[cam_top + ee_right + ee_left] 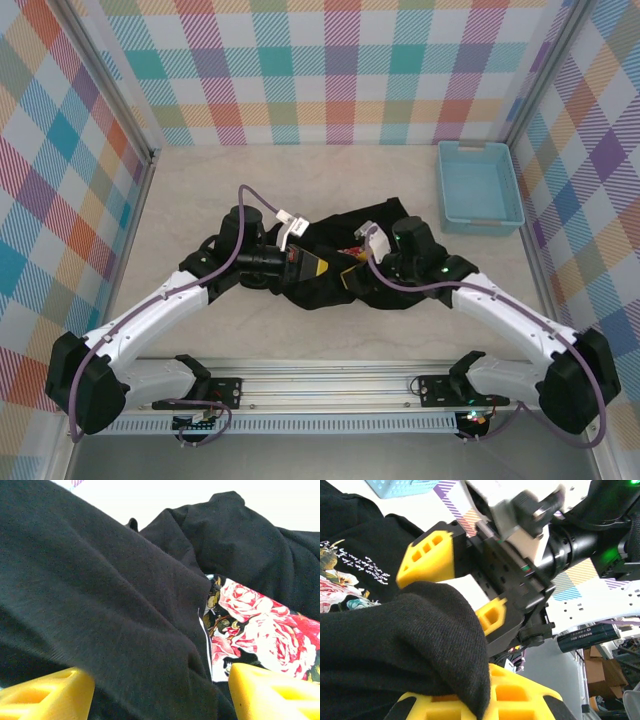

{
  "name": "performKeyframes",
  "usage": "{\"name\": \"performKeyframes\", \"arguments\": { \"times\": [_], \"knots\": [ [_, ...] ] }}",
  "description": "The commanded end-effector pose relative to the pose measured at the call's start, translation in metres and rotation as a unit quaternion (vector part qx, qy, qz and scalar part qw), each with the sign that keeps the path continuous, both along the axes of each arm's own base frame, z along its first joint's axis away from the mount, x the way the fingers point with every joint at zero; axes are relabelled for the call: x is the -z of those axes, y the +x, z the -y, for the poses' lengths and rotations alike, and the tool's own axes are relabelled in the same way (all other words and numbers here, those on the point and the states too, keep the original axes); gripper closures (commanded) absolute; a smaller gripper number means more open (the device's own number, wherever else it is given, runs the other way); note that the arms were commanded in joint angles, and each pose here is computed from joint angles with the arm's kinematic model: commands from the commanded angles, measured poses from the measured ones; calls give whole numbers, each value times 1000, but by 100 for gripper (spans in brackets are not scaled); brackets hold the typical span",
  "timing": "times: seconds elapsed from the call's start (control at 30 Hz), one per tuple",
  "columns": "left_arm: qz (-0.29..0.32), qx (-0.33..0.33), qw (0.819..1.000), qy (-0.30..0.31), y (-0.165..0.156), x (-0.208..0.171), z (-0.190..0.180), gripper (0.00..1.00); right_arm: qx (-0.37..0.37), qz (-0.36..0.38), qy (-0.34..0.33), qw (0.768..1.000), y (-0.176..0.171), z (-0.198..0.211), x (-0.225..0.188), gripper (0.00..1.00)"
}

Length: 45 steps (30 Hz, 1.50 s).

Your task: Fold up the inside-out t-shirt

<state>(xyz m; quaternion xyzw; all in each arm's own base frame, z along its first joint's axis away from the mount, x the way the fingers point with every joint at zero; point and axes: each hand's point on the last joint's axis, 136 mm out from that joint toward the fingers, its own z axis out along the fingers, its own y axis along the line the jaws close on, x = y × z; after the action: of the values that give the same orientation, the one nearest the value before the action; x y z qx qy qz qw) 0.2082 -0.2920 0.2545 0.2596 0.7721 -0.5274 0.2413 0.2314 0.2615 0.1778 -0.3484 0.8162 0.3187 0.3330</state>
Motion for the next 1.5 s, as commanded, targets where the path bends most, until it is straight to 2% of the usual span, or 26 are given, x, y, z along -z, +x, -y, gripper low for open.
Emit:
{"name": "performKeyframes", "arguments": {
  "times": [0.0, 0.07, 0.1, 0.17, 0.27, 0.33, 0.4, 0.43, 0.5, 0.57, 0.7, 0.83, 0.9, 0.97, 1.03, 1.1, 1.2, 1.27, 1.4, 1.47],
  "knots": [
    [15, 13, 1000, -15, -3, -13, -1, 100, 2, 45, 4, 999, 21, -14, -8, 39],
    [21, -7, 1000, 1, 2, -9, -5, 100, -8, 36, 17, 999, 21, -21, -12, 65],
    [24, -32, 999, 20, 9, -3, -11, 100, -21, 27, 27, 999, 16, -22, -15, 75],
    [36, -103, 991, 77, 30, 11, -26, 100, -40, -1, 48, 998, 2, -18, -18, 88],
    [42, -227, 957, 174, 65, 39, -62, 100, -75, -46, 115, 989, -20, -11, -32, 93],
    [45, -257, 943, 206, 76, 51, -71, 100, -92, -65, 145, 983, -29, -10, -42, 97],
    [41, -269, 935, 226, 83, 56, -74, 90, -108, -73, 168, 977, -34, -13, -52, 100],
    [39, -268, 935, 230, 84, 57, -74, 85, -113, -75, 178, 975, -34, -15, -56, 100],
    [44, -270, 931, 240, 85, 55, -74, 68, -118, -83, 197, 970, -32, -20, -61, 100],
    [57, -274, 927, 251, 81, 51, -77, 55, -122, -89, 208, 966, -29, -24, -62, 100],
    [90, -281, 924, 244, 65, 37, -86, 45, -108, -107, 218, 964, -17, -28, -61, 100],
    [123, -231, 948, 180, 37, 13, -73, 34, -90, -118, 229, 962, -6, -29, -64, 100],
    [131, -187, 962, 149, 23, 5, -61, 36, -87, -120, 231, 962, -4, -29, -63, 100],
    [129, -127, 977, 116, 7, 0, -42, 44, -84, -123, 232, 961, -2, -29, -63, 100],
    [115, -86, 984, 107, 0, 5, -27, 51, -86, -124, 234, 960, -2, -29, -64, 100],
    [105, -78, 983, 127, 6, 16, -19, 56, -91, -126, 234, 960, -4, -29, -65, 100],
    [109, -105, 976, 157, 26, 27, -17, 57, -95, -127, 230, 960, -7, -28, -63, 100],
    [116, -115, 973, 162, 36, 29, -14, 54, -95, -127, 227, 961, -8, -27, -61, 100],
    [107, -109, 974, 166, 45, 35, -4, 47, -101, -129, 221, 961, -10, -27, -58, 100],
    [115, -106, 976, 149, 49, 31, 4, 46, -103, -128, 217, 962, -11, -26, -55, 100]
  ]
}}
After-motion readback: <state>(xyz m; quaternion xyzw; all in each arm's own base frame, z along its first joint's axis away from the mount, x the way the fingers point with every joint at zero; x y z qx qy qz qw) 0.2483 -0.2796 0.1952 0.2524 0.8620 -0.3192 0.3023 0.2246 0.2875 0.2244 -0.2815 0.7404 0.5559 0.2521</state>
